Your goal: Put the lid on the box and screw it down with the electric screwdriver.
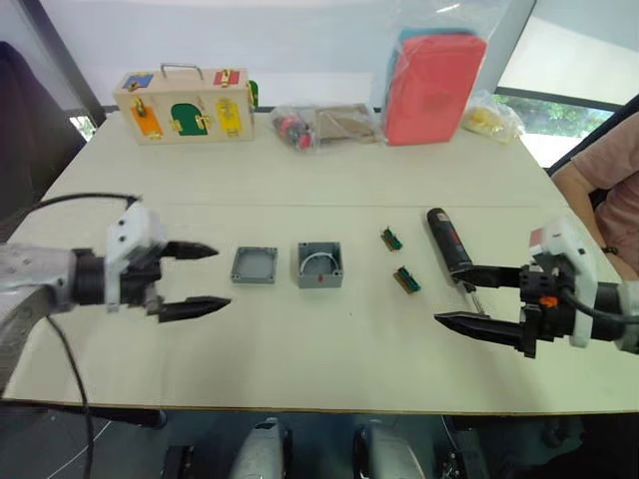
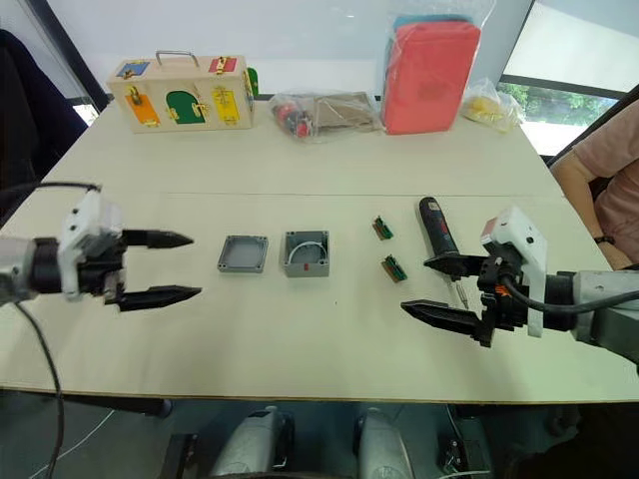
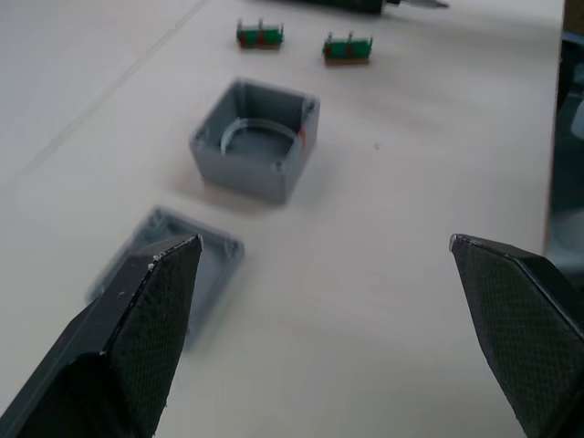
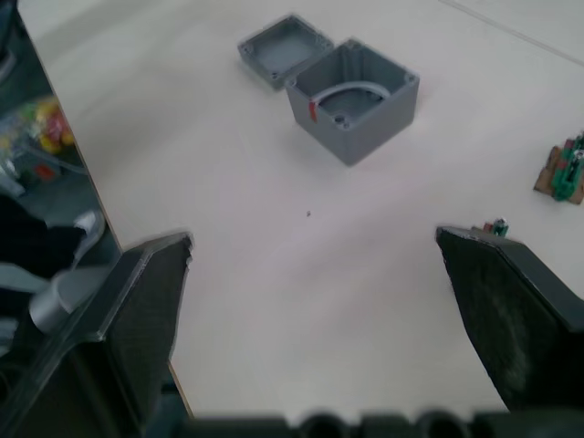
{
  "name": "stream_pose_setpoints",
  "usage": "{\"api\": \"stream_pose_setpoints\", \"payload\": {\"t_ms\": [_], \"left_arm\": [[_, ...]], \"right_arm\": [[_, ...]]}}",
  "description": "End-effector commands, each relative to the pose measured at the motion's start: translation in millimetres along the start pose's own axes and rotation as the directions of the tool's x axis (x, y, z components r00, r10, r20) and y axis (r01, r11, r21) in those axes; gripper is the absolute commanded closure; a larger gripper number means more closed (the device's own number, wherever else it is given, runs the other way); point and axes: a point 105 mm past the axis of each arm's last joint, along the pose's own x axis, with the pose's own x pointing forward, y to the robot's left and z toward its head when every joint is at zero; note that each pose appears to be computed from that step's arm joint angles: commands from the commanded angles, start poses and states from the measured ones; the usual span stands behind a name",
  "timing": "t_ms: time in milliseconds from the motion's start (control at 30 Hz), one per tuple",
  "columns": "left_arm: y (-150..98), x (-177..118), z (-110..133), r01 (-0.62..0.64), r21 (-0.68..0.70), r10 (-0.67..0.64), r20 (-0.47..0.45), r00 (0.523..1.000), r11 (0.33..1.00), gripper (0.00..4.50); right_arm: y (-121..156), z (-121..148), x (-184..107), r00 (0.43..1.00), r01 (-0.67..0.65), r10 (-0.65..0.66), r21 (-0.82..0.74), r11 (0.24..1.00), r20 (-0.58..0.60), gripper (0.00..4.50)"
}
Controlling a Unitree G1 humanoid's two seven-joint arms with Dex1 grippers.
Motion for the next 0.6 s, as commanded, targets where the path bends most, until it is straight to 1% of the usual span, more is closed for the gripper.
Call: {"api": "stream_pose_setpoints", "payload": {"t_ms": [33,100,167,267,367,467,600], "left_arm": [[16,32,2,0.087,0.135,-0.086,-0.011,0.996,0.987,0.03],[22,50,2,0.143,0.182,-0.142,-0.018,0.990,0.973,0.03],[25,67,-4,0.201,0.233,-0.195,-0.048,0.980,0.951,0.03],[29,84,-11,0.254,0.264,-0.244,-0.072,0.967,0.930,0.03],[33,98,-17,0.316,0.281,-0.298,-0.108,0.949,0.906,0.03],[38,110,-24,0.343,0.310,-0.314,-0.141,0.939,0.887,0.03],[44,123,-24,0.345,0.308,-0.321,-0.128,0.938,0.887,0.03]], "right_arm": [[14,6,14,0.999,-0.018,0.019,-0.028,0.999,0.045,0.00],[14,4,20,0.999,0.007,-0.005,-0.047,0.999,0.045,0.00],[14,4,25,0.998,0.030,-0.026,-0.069,0.997,0.051,0.00],[15,4,31,0.997,0.046,-0.041,-0.091,0.995,0.060,0.00],[16,7,34,0.993,0.071,-0.063,-0.084,0.994,0.096,0.00],[19,5,36,0.991,0.091,-0.082,-0.086,0.992,0.102,0.00],[21,6,37,0.988,0.113,-0.104,-0.077,0.991,0.117,0.00]]}}
